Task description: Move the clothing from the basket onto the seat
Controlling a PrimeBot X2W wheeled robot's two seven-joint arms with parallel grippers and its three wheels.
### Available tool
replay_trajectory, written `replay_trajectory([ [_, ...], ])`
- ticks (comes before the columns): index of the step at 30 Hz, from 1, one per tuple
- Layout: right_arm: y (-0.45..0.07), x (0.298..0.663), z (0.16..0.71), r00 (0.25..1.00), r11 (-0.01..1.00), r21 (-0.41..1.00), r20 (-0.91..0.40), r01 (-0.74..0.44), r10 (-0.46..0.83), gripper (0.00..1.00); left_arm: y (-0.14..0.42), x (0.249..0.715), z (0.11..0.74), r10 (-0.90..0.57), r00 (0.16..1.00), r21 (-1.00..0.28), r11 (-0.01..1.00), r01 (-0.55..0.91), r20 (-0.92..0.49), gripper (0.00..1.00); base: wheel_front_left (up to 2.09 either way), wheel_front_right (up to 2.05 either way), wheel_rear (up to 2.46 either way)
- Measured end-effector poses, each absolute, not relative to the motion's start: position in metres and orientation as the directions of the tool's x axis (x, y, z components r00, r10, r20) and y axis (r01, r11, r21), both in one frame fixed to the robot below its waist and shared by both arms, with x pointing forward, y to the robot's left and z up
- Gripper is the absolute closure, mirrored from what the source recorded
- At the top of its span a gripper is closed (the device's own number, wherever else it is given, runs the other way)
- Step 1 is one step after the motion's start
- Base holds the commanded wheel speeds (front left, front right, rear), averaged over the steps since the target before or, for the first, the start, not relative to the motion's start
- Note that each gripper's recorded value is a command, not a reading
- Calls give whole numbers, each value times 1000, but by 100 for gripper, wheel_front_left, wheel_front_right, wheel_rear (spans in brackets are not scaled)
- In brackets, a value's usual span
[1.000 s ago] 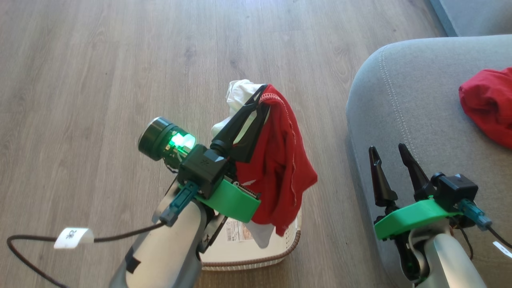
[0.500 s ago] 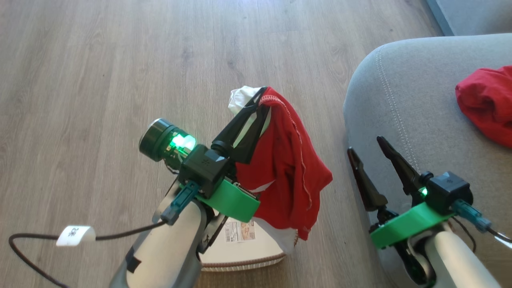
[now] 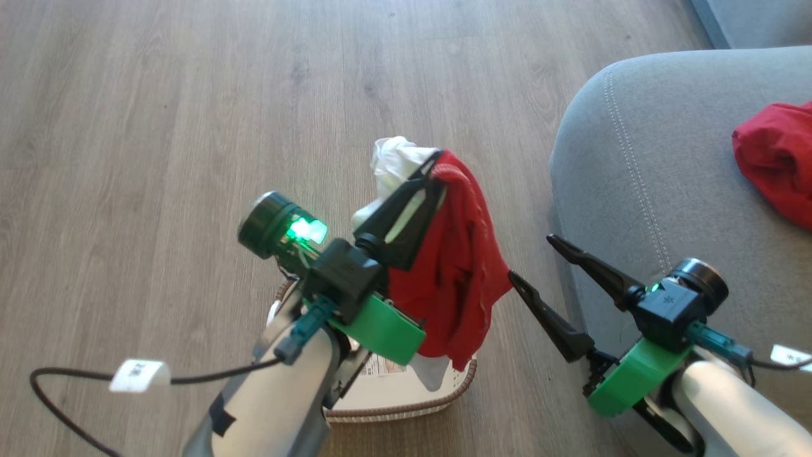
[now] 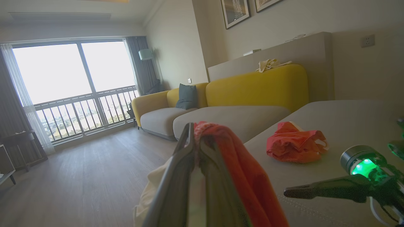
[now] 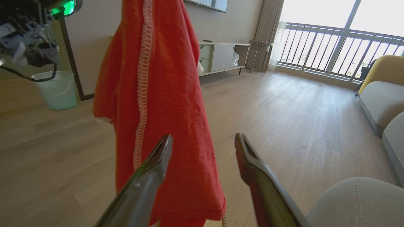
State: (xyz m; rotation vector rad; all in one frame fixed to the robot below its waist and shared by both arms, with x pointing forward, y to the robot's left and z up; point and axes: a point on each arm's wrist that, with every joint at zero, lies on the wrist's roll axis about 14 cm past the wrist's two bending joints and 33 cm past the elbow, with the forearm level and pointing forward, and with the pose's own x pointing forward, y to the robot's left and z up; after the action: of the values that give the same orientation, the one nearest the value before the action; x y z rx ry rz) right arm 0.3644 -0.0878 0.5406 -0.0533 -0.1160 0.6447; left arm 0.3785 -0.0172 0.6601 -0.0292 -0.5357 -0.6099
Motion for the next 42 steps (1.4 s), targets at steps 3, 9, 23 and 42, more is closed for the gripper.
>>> replay_trajectory([
  [3, -86, 369, 540, 786, 790, -105, 82, -604, 612, 0, -23, 375, 658, -560, 674, 147, 810, 568, 481, 100, 0, 0, 0],
  [9, -76, 374, 529, 759, 753, -156, 32, -639, 651, 0, -33, 368, 654, -604, 646, 190, 782, 594, 467, 100, 0, 0, 0],
  [23, -48, 371, 499, 654, 620, -222, -132, -752, 745, 0, -51, 351, 654, -676, 580, 273, 725, 632, 454, 100, 0, 0, 0],
  [42, 4, 368, 499, 593, 568, -208, -89, -797, 800, 0, -69, 327, 652, -731, 519, 295, 665, 686, 443, 100, 0, 0, 0],
])
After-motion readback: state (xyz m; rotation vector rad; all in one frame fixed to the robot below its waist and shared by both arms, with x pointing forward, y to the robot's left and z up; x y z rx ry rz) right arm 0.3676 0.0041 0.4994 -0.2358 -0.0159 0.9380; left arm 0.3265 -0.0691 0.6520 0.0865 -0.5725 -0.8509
